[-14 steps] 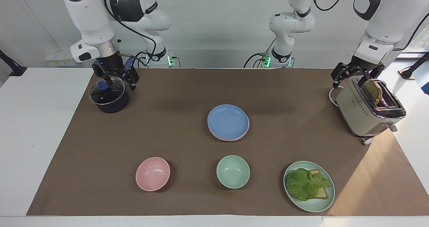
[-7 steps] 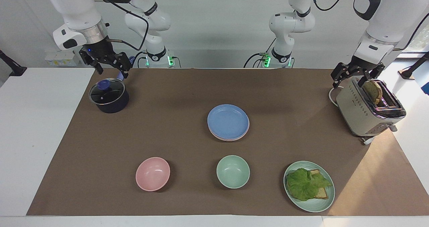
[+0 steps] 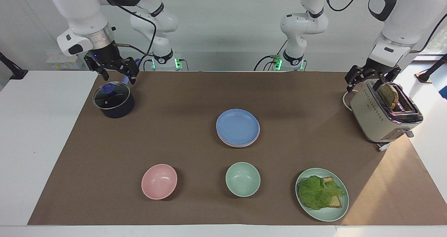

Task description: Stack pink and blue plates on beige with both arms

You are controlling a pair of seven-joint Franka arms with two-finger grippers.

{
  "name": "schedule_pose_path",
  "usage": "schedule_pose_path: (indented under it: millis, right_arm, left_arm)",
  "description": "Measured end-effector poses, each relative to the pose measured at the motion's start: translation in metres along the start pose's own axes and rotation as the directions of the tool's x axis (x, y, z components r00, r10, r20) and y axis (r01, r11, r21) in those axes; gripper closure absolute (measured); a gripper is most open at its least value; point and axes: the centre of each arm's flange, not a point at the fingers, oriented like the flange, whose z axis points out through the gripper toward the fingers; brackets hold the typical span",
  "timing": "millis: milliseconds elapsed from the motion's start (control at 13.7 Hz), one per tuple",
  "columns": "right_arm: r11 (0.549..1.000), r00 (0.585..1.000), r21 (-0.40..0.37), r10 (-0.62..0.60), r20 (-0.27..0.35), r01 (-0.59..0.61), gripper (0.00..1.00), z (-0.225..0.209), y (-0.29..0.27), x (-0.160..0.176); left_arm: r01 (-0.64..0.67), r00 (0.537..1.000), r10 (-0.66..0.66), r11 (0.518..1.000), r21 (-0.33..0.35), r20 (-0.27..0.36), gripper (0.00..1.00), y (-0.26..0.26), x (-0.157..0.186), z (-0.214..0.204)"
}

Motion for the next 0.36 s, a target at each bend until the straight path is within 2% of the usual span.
schedule_pose_path:
  millis: [365]
  right_arm:
    - [1.0, 1.0, 0.001, 0.0, -0.003, 0.0, 0.0, -0.0007, 0.0, 0.0002]
  left_arm:
    - [0.0, 1.0, 0.0, 1.0, 0.0, 0.0, 0.0, 0.0, 0.0, 0.0]
